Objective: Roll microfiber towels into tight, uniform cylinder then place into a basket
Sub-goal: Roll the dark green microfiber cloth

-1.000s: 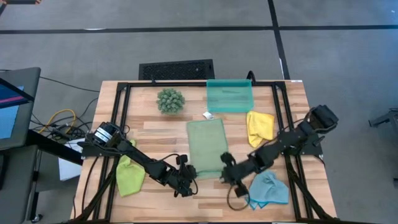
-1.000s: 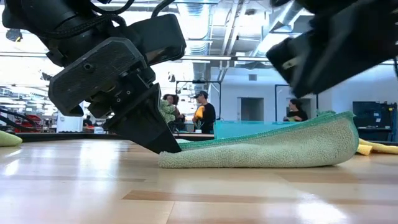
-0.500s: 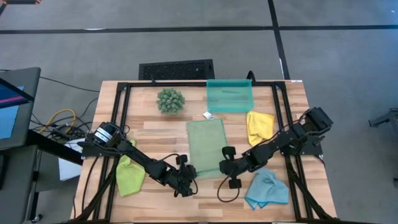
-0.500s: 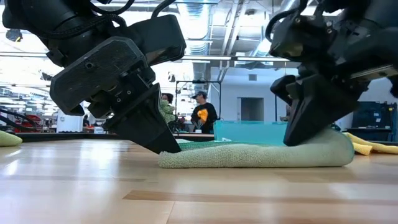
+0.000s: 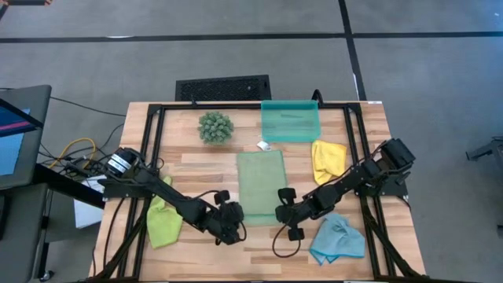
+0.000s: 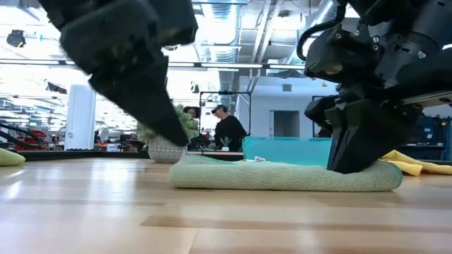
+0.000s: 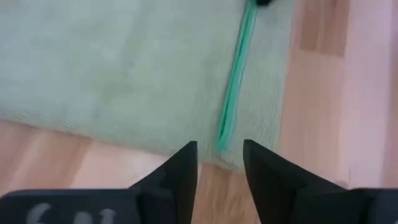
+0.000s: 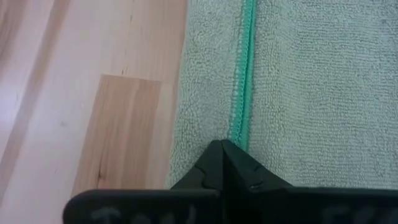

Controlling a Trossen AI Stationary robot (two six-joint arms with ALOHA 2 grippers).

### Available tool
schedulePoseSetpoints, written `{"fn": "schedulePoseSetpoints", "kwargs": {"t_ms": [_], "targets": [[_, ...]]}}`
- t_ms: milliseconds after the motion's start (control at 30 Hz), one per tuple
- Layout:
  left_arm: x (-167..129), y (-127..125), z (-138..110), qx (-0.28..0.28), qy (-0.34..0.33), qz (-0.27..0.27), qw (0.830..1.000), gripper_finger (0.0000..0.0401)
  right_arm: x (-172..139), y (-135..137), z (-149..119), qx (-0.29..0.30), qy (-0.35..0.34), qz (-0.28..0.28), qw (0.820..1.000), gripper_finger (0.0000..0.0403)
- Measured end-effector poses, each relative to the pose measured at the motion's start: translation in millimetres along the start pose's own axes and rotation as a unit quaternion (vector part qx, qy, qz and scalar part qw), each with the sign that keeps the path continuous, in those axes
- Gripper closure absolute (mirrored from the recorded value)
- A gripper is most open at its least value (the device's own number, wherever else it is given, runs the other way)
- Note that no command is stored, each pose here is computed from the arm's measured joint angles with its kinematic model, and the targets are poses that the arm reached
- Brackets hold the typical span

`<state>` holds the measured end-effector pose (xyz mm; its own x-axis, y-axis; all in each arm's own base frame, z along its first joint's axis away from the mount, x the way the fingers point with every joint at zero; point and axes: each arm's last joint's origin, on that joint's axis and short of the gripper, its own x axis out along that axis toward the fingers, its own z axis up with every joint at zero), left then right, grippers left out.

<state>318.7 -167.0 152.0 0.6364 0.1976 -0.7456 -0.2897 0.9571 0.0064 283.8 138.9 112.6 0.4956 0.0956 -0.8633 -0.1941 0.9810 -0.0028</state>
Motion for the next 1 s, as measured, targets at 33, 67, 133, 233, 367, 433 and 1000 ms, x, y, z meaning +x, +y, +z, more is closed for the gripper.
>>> {"fn": "schedulePoseSetpoints", "kwargs": {"t_ms": [33,67,133,233,367,433,1000], "targets": [[-1,-2,2,-0.002,-0.011,-0.003,1.000,0.0273,-1,0,1,-0.001,-0.002,0.001,1.000,0.0385],[-1,-3,3,0.002,-0.020,-0.008,1.000,0.0272,-3,0,1,-0.002,-0.006,0.003,1.000,0.0385],[0,-7,6,0.008,-0.039,-0.019,0.999,0.0274,-5,0,2,-0.003,-0.009,0.004,1.000,0.0384],[11,-10,5,0.024,-0.048,-0.024,0.998,0.0286,-6,0,3,-0.002,-0.013,0.006,1.000,0.0381],[30,-4,-3,0.023,-0.017,-0.016,0.999,0.0312,-6,0,2,-0.002,-0.012,0.006,1.000,0.0382],[40,0,-8,0.015,0.008,-0.007,1.000,0.0325,-6,0,2,-0.003,-0.012,0.006,1.000,0.0384],[41,1,-12,0.008,0.026,-0.004,1.000,0.0371,-25,-2,5,0.005,-0.018,0.008,1.000,0.0316]]}}
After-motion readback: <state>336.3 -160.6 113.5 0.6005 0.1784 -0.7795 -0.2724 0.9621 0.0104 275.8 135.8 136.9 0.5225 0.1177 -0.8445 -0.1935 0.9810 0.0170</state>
